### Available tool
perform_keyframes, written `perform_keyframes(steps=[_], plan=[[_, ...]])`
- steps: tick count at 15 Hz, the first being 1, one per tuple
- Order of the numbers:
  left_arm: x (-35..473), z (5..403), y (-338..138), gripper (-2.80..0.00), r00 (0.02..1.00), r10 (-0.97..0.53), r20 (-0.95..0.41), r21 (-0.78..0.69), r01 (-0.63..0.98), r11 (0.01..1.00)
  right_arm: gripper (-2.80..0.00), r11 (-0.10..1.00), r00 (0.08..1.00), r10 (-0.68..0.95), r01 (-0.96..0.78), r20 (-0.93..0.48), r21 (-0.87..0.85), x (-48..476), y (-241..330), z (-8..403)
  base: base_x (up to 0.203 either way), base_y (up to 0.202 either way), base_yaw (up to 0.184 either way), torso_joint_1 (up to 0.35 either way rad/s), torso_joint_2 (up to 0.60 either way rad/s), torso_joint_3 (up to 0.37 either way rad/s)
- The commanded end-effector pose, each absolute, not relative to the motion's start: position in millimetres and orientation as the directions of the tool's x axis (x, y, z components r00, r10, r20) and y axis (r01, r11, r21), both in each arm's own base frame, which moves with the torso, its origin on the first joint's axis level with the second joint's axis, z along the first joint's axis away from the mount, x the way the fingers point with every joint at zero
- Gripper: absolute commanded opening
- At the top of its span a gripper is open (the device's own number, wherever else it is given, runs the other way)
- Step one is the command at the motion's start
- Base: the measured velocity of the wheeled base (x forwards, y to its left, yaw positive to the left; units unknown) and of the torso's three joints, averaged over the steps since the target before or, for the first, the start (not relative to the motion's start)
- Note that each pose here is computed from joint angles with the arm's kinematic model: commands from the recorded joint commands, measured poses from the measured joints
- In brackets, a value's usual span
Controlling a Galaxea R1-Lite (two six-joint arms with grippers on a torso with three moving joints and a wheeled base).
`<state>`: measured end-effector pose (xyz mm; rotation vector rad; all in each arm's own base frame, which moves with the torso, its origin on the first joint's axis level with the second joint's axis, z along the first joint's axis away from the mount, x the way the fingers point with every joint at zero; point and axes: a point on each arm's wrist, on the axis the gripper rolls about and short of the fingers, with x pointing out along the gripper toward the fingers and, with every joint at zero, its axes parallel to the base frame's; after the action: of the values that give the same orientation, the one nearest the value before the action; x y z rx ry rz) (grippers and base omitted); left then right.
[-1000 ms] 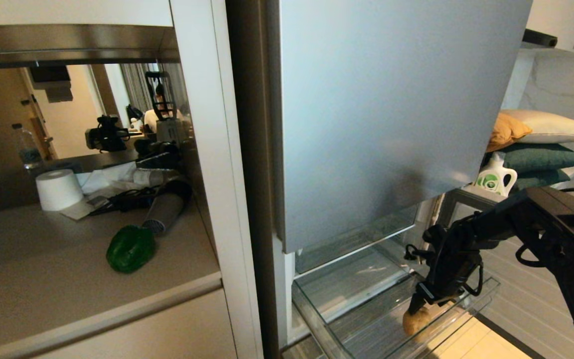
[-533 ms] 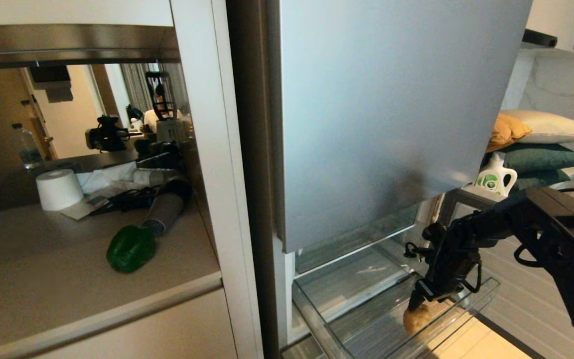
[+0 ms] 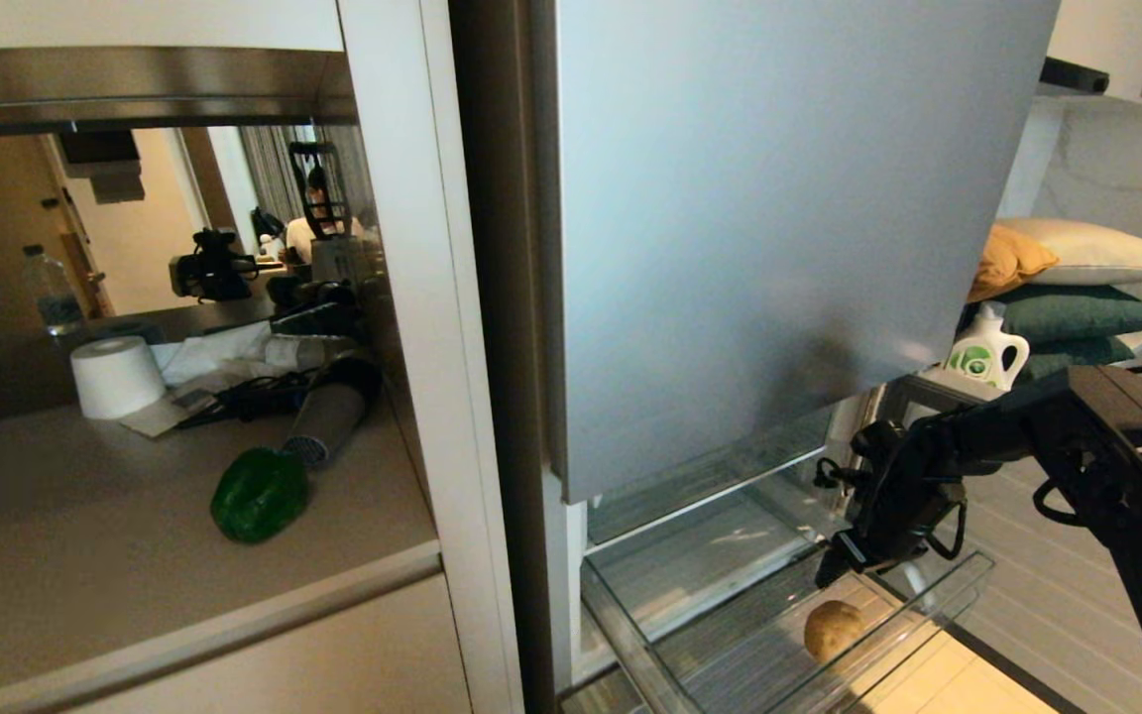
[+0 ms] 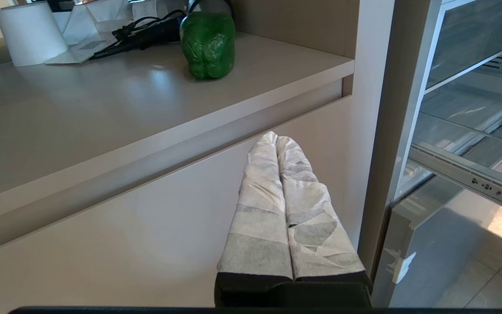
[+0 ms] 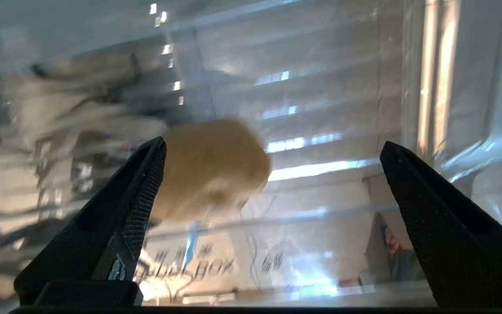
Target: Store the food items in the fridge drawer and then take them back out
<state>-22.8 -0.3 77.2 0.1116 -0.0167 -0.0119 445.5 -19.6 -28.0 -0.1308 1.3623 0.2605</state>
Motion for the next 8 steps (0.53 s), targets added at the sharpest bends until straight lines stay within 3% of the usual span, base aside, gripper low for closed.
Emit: perform_keyframes(steps=[1, 8], plan=[[-22.0, 74.2, -0.3, -2.80, 1.000, -0.013, 0.006, 0.112, 0.012, 0.994, 0.00, 0.961, 0.164, 0.113, -0.269, -0.980, 0.066, 439.0, -17.5, -24.6, 0.000, 0.000, 0.000, 0.000, 0.00, 0.000], [-22.0, 74.3, -0.3, -2.80, 1.000, -0.013, 0.006, 0.112, 0.013, 0.994, 0.00, 0.960, 0.089, 0.109, -0.267, -0.990, 0.081, 429.8, -17.0, -47.1, 0.000, 0.000, 0.000, 0.000, 0.00, 0.000]])
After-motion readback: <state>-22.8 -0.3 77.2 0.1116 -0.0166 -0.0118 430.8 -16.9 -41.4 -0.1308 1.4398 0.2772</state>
